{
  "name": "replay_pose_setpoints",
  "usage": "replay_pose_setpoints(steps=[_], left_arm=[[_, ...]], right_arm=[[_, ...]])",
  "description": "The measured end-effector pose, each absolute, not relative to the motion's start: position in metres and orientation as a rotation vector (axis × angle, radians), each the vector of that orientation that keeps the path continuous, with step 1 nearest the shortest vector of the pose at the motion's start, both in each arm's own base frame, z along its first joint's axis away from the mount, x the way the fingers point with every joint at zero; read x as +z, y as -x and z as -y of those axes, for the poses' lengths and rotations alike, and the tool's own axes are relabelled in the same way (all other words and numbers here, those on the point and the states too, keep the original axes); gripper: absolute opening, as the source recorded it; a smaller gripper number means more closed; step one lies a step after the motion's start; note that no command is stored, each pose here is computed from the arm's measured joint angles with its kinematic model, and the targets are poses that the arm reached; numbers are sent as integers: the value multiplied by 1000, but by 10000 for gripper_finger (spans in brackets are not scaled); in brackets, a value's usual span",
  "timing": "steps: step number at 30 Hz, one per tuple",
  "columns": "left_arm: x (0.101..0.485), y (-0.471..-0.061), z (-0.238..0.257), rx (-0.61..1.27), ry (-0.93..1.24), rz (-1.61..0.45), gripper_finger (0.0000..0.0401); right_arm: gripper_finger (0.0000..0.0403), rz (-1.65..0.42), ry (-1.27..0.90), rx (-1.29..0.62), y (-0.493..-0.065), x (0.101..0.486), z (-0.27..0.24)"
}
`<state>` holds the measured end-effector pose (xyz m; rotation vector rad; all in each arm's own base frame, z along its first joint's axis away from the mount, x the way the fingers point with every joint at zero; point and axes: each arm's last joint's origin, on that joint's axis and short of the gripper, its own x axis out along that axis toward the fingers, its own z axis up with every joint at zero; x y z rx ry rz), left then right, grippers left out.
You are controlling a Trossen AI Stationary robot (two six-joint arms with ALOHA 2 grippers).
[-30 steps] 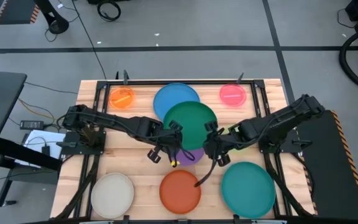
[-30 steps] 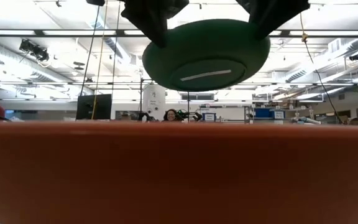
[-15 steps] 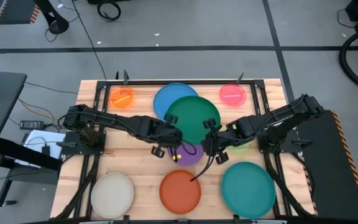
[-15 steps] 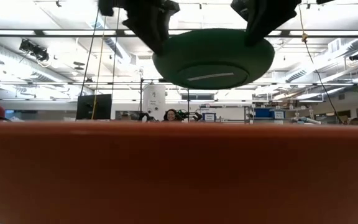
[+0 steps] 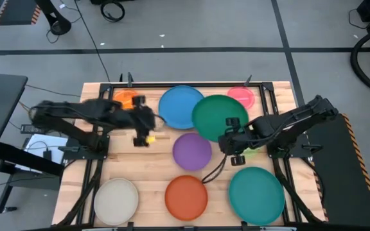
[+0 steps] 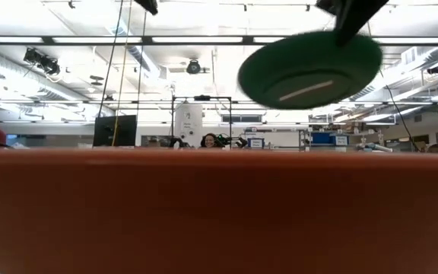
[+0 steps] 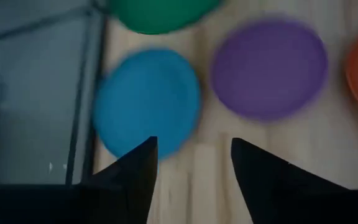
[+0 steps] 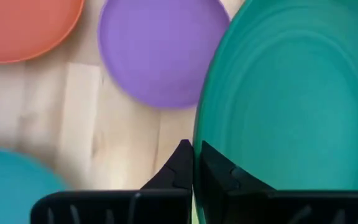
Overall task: Stack plastic plates
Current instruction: Stack the dark green plate on top of the light green plate
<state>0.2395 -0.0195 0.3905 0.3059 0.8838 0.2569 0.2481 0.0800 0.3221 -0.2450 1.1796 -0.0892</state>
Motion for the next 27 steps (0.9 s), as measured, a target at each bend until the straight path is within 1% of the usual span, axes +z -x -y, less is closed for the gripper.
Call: replay_pose_setpoints(steps=[4,8,13,16,18,22,27], left_arm=[[390,-217,6,319,-238,-651,194],[373,-207,1,343,-213,-494,190],[343,-201,0,300,-229,-438,190],[333,-198,1,282,-218,-399,190],[332,-194,3,234,-190,-383,190],[336,-184,12,140,-82,-358,190],[333,-165,30,47,11,-426,190]], right_arm=[[13,-1246,116,-104,-246,342,-95],[13,-1283,-5,-121,-243,360,-115],[13,-1318,-95,-134,-239,378,-153],[13,-1283,-193,-69,-240,390,-179],[13,-1279,-250,-71,-239,396,-195],[13,-1317,-366,-54,-235,398,-226],[13,-1392,-437,-119,-220,384,-259]])
